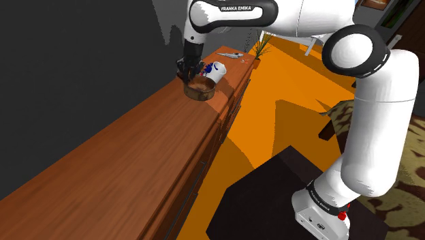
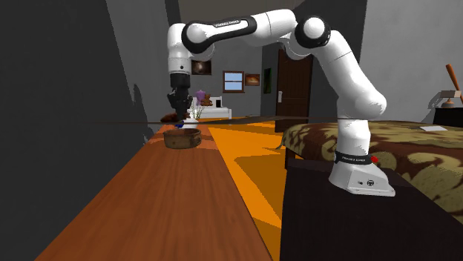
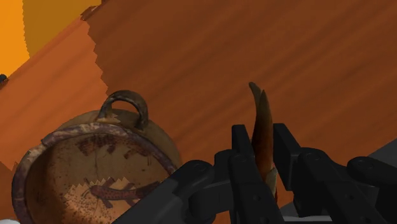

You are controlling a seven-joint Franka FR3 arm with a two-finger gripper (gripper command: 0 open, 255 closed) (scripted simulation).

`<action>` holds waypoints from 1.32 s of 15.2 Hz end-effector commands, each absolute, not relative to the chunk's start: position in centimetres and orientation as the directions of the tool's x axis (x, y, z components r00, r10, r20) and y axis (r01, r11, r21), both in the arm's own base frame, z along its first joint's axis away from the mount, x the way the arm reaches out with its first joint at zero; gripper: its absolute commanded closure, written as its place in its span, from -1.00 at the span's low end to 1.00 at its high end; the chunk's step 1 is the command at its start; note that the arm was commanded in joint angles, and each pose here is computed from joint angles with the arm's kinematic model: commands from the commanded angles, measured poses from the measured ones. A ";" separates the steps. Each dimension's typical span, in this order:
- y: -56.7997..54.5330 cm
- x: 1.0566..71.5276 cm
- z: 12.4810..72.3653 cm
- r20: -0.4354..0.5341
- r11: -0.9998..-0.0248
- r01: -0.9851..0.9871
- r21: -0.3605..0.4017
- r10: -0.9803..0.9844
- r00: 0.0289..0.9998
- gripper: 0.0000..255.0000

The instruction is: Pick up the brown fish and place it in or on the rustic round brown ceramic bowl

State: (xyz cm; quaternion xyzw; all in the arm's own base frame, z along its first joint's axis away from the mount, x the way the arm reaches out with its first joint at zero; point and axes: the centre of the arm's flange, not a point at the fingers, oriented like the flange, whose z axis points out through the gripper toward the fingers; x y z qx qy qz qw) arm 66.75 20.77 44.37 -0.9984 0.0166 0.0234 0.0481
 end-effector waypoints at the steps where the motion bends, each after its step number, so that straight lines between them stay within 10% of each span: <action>1: 18.4 68.3 44.2 -0.049 -0.995 -0.034 -0.095 -0.030 0.998 1.00; 20: 6.2 75.4 40.0 -0.049 -0.995 -0.034 -0.095 -0.030 0.998 1.00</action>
